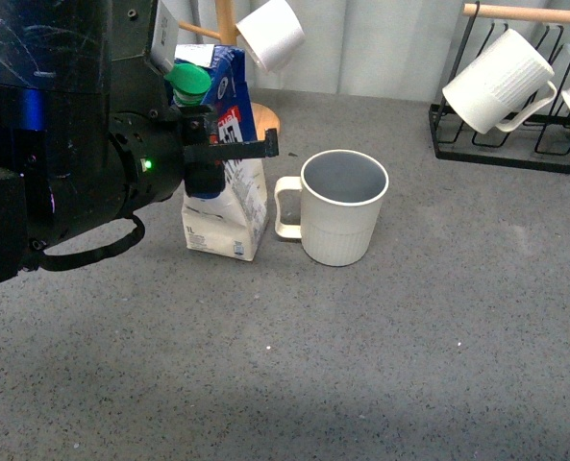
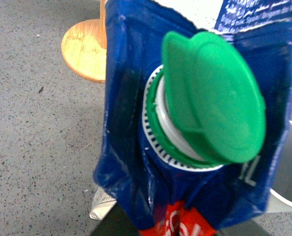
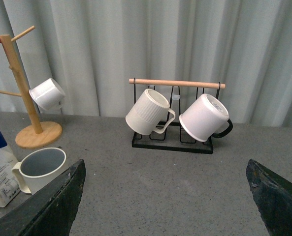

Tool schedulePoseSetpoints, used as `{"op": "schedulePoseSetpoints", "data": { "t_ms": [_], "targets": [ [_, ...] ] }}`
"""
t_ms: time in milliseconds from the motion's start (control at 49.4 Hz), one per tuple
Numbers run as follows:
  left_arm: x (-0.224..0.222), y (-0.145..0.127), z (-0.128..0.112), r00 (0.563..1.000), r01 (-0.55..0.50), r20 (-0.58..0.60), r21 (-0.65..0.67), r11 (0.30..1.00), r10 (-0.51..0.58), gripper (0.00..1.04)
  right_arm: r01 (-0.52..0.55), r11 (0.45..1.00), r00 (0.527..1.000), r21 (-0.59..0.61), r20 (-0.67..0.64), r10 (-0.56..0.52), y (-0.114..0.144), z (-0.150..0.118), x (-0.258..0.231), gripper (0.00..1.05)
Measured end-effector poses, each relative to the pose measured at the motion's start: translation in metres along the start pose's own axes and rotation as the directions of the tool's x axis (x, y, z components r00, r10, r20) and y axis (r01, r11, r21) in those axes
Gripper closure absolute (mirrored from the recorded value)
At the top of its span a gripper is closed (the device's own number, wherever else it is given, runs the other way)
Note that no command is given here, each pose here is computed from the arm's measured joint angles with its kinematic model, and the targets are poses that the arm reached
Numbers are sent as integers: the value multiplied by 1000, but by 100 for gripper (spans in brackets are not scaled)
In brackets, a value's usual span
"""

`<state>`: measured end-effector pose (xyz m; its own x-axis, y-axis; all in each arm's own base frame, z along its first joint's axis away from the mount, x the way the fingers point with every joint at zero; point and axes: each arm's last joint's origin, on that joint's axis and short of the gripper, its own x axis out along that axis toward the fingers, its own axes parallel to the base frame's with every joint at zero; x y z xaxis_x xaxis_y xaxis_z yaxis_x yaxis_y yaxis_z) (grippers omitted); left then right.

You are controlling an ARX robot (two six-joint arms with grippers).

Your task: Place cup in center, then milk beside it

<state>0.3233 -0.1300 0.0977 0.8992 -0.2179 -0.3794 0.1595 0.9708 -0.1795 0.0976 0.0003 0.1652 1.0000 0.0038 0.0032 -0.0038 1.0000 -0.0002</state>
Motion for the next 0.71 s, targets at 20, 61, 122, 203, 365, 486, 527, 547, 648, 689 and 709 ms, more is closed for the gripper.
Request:
{"op": "schedulePoseSetpoints", "data": {
  "t_ms": [20, 61, 122, 203, 365, 486, 527, 547, 648, 689, 709],
  "targets": [
    [0, 0, 0, 1000, -2, 0, 0, 1000, 2, 88, 0, 1000, 1000, 0, 0, 0, 0, 0, 0, 9],
    [0, -1, -1, 1000, 0, -2, 0, 1000, 0, 80, 0, 1000, 1000, 0, 0, 0, 0, 0, 0, 9],
    [-1, -2, 0, 1000, 2, -3, 1, 1000, -2, 68, 0, 1000, 1000, 0, 0, 0, 0, 0, 0, 9],
    [-5, -3, 6, 1000, 5, 8, -8, 1000, -5, 52, 0, 1000, 1000, 0, 0, 0, 0, 0, 0, 9],
    [-17, -4, 22, 998, 23, 52, -24, 999, -22, 27, 0, 1000, 1000, 0, 0, 0, 0, 0, 0, 9],
    [-28, -1, 41, 994, 32, 101, -41, 999, -27, 7, 0, 1000, 1000, 0, 0, 0, 0, 0, 0, 9],
    [-30, 0, 47, 993, 27, 118, -46, 999, -21, 5, 0, 1000, 1000, 0, 0, 0, 0, 0, 0, 9],
    [-32, 2, 50, 992, 21, 128, -50, 999, -15, 6, 0, 1000, 1000, 0, 0, 0, 0, 0, 0, 9],
    [-38, 12, 61, 988, -1, 156, -73, 997, 13, 7, 0, 1000, 1000, 0, 0, 0, 0, 0, 0, 9],
    [-41, 19, 64, 986, -20, 165, -81, 996, 34, 7, 0, 1000, 1000, 0, 0, 0, 0, 0, 0, 9],
    [-42, 21, 64, 985, -25, 167, -83, 996, 39, 7, 0, 1000, 1000, 0, 0, 0, 0, 0, 0, 9]
  ]
}}
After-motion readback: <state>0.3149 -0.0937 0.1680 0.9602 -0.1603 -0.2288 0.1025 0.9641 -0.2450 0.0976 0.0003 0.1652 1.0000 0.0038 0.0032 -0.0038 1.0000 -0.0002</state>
